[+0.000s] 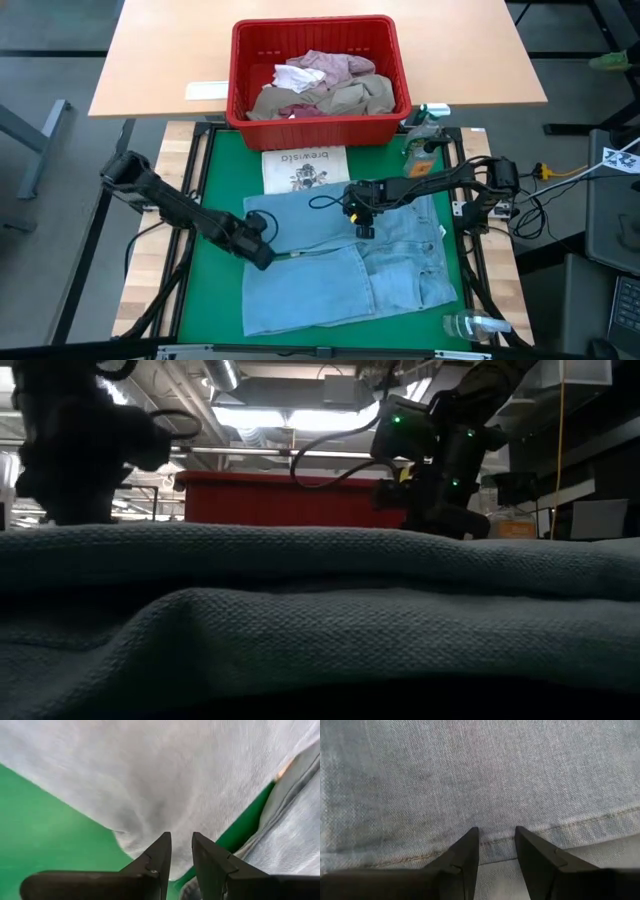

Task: Fold laundry
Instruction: Fold the light blue pants

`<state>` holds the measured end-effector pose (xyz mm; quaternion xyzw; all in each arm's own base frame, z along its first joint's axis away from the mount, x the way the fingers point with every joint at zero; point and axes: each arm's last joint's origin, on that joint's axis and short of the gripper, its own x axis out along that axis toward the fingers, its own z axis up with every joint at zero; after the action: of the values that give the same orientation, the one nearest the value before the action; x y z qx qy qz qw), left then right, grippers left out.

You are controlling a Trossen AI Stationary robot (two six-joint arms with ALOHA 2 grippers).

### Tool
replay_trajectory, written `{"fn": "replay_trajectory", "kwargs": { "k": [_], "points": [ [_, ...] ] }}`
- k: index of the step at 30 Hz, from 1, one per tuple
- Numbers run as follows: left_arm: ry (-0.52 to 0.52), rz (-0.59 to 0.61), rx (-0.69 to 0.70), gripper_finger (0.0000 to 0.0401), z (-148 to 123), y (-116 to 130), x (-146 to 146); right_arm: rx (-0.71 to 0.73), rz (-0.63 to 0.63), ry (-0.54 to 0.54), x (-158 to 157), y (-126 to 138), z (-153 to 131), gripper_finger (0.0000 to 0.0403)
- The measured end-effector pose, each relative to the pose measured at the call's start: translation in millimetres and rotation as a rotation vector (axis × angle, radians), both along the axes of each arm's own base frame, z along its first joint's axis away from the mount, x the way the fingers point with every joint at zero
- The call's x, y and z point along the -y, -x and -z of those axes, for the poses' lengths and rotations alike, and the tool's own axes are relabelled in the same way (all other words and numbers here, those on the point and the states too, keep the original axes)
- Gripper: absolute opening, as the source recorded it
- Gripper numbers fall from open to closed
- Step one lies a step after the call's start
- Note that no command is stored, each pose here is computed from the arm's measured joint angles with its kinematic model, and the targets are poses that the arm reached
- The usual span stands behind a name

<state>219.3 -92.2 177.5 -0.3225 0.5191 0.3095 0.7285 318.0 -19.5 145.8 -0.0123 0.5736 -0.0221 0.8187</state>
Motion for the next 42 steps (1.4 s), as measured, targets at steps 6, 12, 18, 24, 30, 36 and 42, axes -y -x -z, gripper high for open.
{"fn": "replay_trajectory", "kwargs": {
  "k": [6, 12, 18, 24, 30, 36, 42],
  "points": [
    [-0.027, -0.087, -0.043, 0.0073, -16.9, 14.9, -21.6, 0.018, 0.001, 0.003, 0.4, -5.1, -6.1, 0.0128],
    [-0.124, -0.166, -0.104, 0.0073, -10.1, 20.0, -36.9, 0.031, -0.015, -0.04, -0.9, -6.1, -6.6, 0.0128],
    [-0.114, -0.199, -0.083, 0.0073, 16.4, 24.7, -45.2, 0.012, -0.017, -0.046, -1.4, -0.8, 0.5, 0.0128],
    [-0.147, -0.232, -0.161, 0.0073, 35.5, 40.3, -56.2, 0.018, -0.017, -0.045, -1.5, 0.5, 3.0, 0.0128],
    [-0.175, -0.284, -0.193, 0.0073, 40.1, 44.7, -68.7, 0.081, -0.018, -0.041, -1.1, -4.8, 1.6, 0.0128],
    [-0.175, -0.298, -0.214, 0.0073, 16.0, 45.2, -72.0, 0.075, -0.021, -0.03, -0.6, -4.9, 0.7, 0.0128],
    [-0.086, -0.291, -0.154, 0.0073, -16.9, 41.9, -68.8, 0.031, -0.025, -0.03, -0.3, -9.8, -13.5, 0.0128]
  ]
}}
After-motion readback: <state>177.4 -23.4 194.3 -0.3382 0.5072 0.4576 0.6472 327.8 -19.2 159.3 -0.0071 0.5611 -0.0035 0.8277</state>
